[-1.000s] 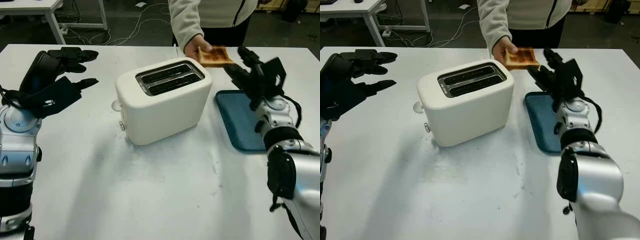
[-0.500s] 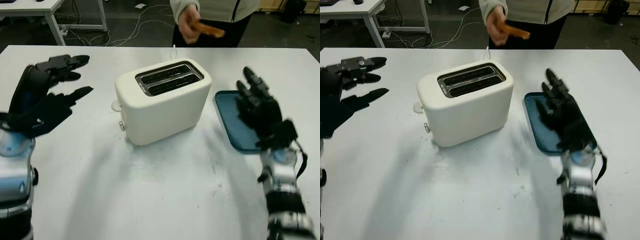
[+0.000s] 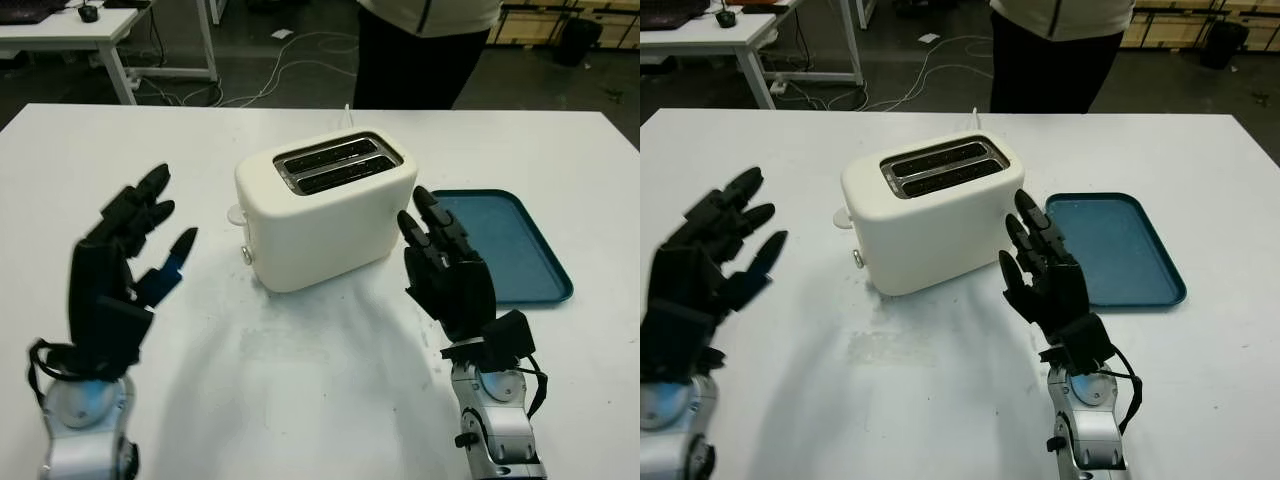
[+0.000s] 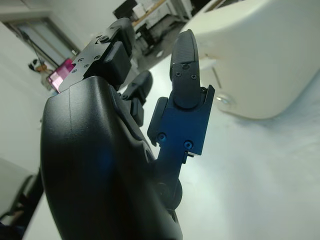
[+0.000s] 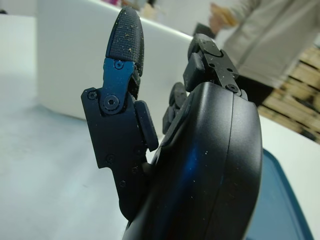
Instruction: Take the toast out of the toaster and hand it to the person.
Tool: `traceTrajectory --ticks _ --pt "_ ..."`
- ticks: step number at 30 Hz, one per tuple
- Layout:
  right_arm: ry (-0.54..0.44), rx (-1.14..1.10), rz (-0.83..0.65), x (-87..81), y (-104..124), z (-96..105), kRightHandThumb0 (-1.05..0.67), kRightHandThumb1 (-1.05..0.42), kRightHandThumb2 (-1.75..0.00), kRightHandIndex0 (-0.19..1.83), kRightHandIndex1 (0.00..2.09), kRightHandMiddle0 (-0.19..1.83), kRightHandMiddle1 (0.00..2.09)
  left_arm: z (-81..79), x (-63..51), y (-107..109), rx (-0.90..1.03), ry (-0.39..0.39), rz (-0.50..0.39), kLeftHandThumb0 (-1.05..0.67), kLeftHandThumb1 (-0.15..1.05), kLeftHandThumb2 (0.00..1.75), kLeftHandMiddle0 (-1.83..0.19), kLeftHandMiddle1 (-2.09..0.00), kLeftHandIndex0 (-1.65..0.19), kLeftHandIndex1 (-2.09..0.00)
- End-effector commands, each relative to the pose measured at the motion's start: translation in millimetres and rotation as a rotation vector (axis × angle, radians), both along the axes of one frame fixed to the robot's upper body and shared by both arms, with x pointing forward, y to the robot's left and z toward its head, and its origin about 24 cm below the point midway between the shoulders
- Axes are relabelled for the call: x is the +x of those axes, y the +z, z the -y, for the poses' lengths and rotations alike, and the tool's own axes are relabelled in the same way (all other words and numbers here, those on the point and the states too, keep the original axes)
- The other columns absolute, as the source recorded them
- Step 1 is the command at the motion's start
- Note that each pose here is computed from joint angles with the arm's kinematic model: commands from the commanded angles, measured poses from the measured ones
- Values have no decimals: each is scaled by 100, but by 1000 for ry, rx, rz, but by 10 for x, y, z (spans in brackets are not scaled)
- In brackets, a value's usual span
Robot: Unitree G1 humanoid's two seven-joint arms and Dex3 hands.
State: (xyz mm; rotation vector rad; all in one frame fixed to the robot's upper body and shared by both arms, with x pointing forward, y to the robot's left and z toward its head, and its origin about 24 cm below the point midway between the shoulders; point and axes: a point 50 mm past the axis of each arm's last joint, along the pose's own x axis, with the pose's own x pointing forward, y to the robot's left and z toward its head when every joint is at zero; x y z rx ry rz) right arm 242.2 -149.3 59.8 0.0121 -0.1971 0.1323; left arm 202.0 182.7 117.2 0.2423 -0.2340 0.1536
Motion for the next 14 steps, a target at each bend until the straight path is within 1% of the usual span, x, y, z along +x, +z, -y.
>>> traceTrajectory --ticks 1,5,8,11,14 --pt "-32 -6 -20 -5 -26 0 -71 -92 -56 17 2 18 0 40 -4 -72 5 22 -3 -37 92 50 -13 -53 -32 -1" --pt "-79 -11 -36 5 -81 13 -69 -92 -53 15 1 16 0 108 18 -152 -20 24 -18 -40 92 52 -10 -51 -28 0" --pt "-102 -25 -51 15 -121 13 -69 -92 -53 17 2 17 1 152 41 -172 -15 14 -36 -46 92 51 -9 -49 -27 0" --pt "-120 -30 -79 20 -135 -8 -69 -92 -53 18 2 17 1 174 63 -186 -14 -14 -56 -46 92 51 -7 -47 -26 0" --pt "-124 -25 -92 23 -140 -27 -67 -92 -53 18 2 18 1 181 74 -224 -13 -31 -91 -44 92 51 -9 -46 -27 -1"
